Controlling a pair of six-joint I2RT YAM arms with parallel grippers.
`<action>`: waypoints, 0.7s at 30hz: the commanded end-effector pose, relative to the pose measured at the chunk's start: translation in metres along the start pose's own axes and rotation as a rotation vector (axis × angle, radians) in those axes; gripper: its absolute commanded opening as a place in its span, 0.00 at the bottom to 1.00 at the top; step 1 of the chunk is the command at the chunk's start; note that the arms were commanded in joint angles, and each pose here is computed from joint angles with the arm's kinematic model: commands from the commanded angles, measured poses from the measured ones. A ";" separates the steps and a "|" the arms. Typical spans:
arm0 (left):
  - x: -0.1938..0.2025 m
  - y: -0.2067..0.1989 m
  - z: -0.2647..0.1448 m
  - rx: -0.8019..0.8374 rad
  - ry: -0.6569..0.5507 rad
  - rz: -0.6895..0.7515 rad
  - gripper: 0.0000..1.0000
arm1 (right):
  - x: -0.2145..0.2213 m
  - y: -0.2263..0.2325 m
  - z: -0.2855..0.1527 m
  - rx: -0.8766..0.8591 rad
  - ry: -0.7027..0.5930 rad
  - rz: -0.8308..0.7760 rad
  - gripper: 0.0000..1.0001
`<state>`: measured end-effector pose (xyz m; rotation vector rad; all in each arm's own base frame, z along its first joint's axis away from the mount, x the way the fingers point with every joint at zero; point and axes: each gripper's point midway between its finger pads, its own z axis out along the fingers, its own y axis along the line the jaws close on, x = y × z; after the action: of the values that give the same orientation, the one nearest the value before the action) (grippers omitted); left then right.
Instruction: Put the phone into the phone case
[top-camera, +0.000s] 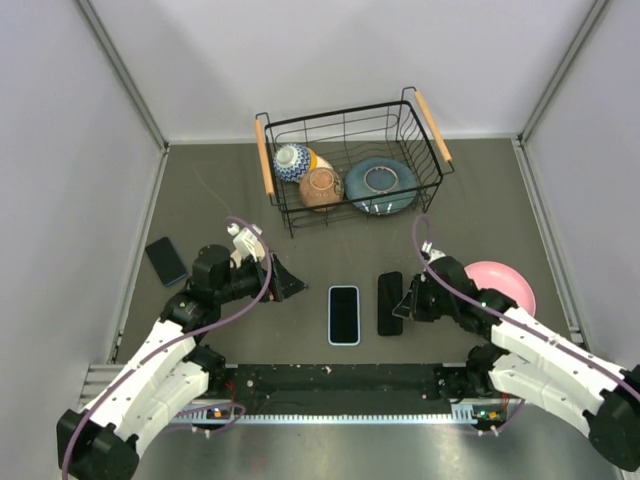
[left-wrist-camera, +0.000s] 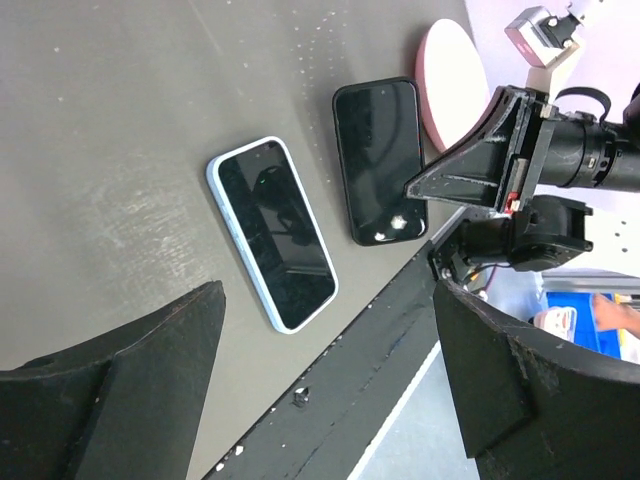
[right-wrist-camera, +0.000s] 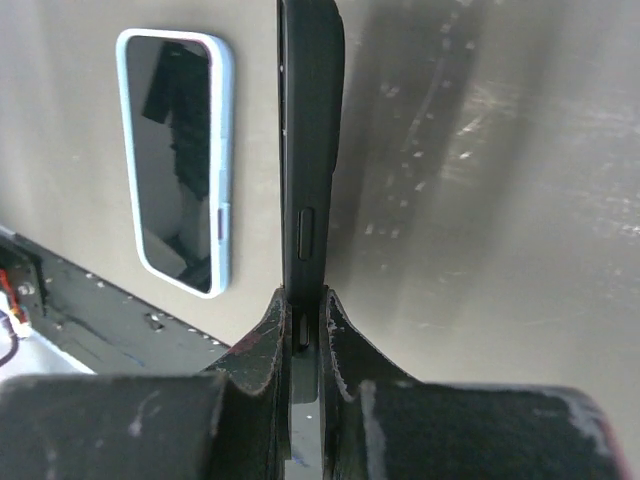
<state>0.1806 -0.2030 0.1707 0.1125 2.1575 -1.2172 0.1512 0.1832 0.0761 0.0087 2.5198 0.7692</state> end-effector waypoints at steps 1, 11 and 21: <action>-0.018 -0.004 -0.006 -0.025 -0.074 0.060 0.90 | -0.024 0.012 0.000 -0.045 0.001 -0.022 0.00; -0.021 0.006 -0.007 -0.081 -0.088 0.072 0.89 | -0.046 -0.046 0.019 0.163 -0.022 0.051 0.11; -0.024 0.018 -0.006 -0.152 -0.087 0.058 0.89 | -0.055 -0.060 0.027 0.227 -0.037 0.056 0.22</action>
<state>0.1901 -0.1869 0.1563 0.0622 2.2001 -1.0575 0.1807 0.1577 0.0438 0.1381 2.7034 0.6611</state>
